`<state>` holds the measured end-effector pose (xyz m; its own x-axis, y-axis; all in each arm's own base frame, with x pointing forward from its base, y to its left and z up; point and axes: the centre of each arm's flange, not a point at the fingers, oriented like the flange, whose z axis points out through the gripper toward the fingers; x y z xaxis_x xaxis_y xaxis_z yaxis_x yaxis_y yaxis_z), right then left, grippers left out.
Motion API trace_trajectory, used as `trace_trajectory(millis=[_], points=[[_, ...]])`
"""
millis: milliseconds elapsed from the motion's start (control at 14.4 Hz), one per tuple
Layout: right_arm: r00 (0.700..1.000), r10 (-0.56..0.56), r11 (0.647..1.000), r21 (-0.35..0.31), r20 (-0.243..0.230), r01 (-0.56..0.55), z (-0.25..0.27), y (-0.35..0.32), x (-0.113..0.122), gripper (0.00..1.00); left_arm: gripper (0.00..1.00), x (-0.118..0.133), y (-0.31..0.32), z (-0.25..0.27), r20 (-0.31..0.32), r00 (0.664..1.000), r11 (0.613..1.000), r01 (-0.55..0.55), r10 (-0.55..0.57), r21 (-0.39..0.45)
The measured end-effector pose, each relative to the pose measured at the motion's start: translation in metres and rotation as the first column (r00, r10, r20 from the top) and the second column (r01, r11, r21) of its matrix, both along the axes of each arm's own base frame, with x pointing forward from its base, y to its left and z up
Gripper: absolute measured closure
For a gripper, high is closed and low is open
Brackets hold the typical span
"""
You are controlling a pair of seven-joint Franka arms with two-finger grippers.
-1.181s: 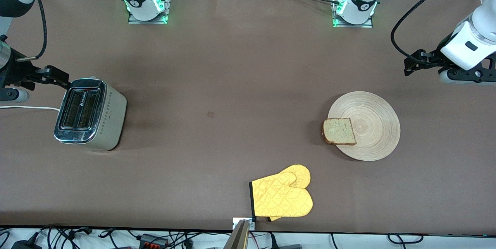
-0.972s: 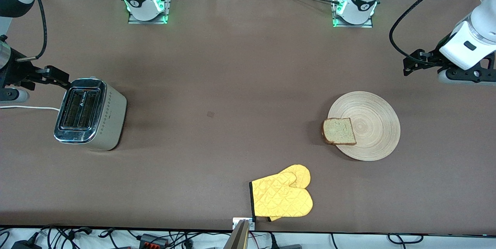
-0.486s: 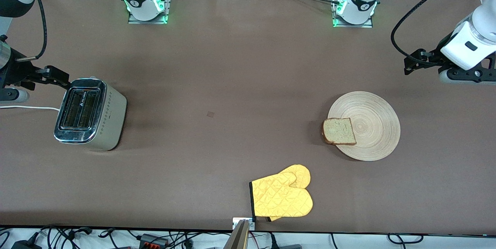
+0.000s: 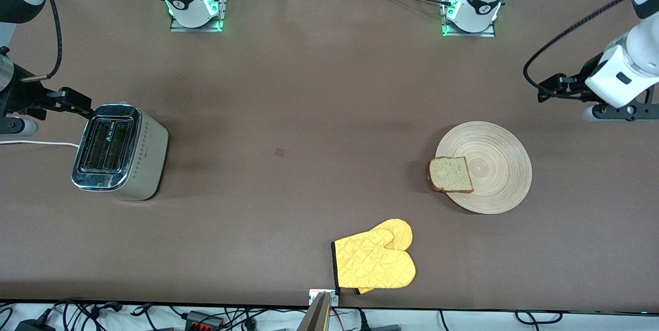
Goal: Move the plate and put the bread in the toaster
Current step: 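Lower the left gripper toward the rim of the wooden plate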
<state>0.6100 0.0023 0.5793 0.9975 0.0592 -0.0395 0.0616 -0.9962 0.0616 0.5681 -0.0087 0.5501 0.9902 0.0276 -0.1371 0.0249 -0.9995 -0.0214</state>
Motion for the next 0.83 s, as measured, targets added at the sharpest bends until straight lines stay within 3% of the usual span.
trace_trajectory(millis=[556, 833], points=[[1.000, -0.002, 1.000, 0.000, 0.000, 0.002, 0.000, -0.001, 0.000, 0.00, 0.00, 0.033, 0.107, -0.050, -0.049, 0.996, 0.991, -0.081, 0.077, -0.107], [1.000, -0.002, 1.000, 0.000, 0.000, 0.002, 0.000, -0.001, 0.000, 0.00, 0.00, 0.036, 0.163, -0.109, -0.108, 0.987, 0.948, -0.142, 0.116, -0.286]])
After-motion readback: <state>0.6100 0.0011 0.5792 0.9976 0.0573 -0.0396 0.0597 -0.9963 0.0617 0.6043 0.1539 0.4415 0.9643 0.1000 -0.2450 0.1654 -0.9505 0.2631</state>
